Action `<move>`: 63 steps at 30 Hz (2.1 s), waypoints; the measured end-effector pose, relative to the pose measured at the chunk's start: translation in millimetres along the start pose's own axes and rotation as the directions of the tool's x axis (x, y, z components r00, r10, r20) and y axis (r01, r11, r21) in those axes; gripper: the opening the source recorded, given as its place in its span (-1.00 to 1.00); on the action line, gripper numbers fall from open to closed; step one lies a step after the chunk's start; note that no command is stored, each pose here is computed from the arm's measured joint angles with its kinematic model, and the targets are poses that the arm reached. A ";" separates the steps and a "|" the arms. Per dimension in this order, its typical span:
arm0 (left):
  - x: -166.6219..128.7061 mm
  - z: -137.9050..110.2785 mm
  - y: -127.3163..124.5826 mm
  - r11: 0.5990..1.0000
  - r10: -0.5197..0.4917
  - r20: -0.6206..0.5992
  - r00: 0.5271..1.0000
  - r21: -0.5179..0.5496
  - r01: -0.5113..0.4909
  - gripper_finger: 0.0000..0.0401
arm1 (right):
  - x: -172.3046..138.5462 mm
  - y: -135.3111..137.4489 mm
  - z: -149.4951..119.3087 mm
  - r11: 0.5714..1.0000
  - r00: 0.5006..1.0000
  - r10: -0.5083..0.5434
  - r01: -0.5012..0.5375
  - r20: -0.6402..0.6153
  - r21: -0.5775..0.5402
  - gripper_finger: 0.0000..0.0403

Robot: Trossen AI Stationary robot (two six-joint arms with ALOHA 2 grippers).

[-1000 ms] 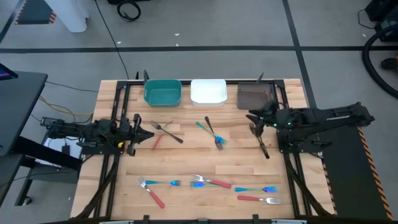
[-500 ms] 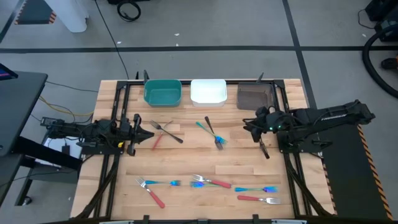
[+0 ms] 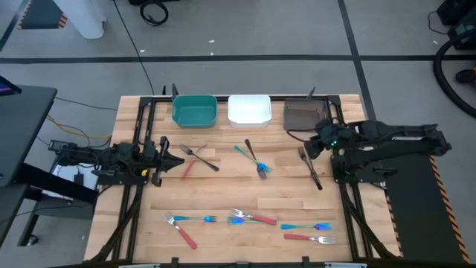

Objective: Sort silverware by color (type)
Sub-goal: Put the black fork into the black bin

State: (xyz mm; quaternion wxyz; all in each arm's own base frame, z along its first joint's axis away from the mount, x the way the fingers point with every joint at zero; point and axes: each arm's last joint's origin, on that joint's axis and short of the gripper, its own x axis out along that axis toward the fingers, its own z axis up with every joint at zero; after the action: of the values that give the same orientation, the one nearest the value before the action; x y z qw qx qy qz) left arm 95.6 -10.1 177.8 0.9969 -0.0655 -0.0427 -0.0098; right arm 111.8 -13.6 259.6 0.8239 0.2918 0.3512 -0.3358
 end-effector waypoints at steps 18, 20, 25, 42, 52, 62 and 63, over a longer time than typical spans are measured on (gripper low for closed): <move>0.0 0.0 0.0 1.000 0.000 0.000 1.000 0.000 0.000 -0.87 | 14.4 -2.0 -10.8 0.939 0.930 -0.241 0.296 -0.279 0.173 -0.33; 0.0 0.0 0.0 1.000 0.000 0.000 1.000 0.000 0.000 -0.87 | 20.7 1.3 -10.8 0.930 0.915 -0.271 0.329 -0.300 0.164 -0.33; 0.0 0.0 0.0 1.000 0.000 0.000 1.000 0.000 0.000 -0.87 | 37.5 11.3 -13.5 0.919 0.872 -0.320 0.381 -0.372 0.103 -0.33; 0.0 0.0 0.0 1.000 0.000 0.000 1.000 0.000 0.000 -0.87 | 63.4 12.4 -38.1 0.906 0.820 -0.402 0.421 -0.407 -0.047 -0.33; 0.0 0.0 0.0 1.000 0.000 0.000 1.000 0.000 0.000 -0.87 | 78.2 7.7 -48.0 0.969 0.918 -0.191 0.233 -0.348 0.080 -0.33; 0.0 0.0 0.0 1.000 0.000 0.000 1.000 0.000 0.000 -0.87 | 90.3 7.1 -54.0 0.948 0.882 -0.276 0.316 -0.382 0.044 -0.33; 0.0 0.0 0.0 1.000 0.000 0.000 1.000 0.000 0.000 -0.87 | 91.6 7.3 -54.5 0.945 0.877 -0.285 0.323 -0.386 0.038 -0.33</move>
State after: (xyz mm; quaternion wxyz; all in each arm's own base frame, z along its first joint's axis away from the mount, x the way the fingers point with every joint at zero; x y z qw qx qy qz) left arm 95.6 -10.1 177.8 0.9969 -0.0657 -0.0427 -0.0098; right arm 144.8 -2.1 158.7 0.6624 0.3332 0.5262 -0.4164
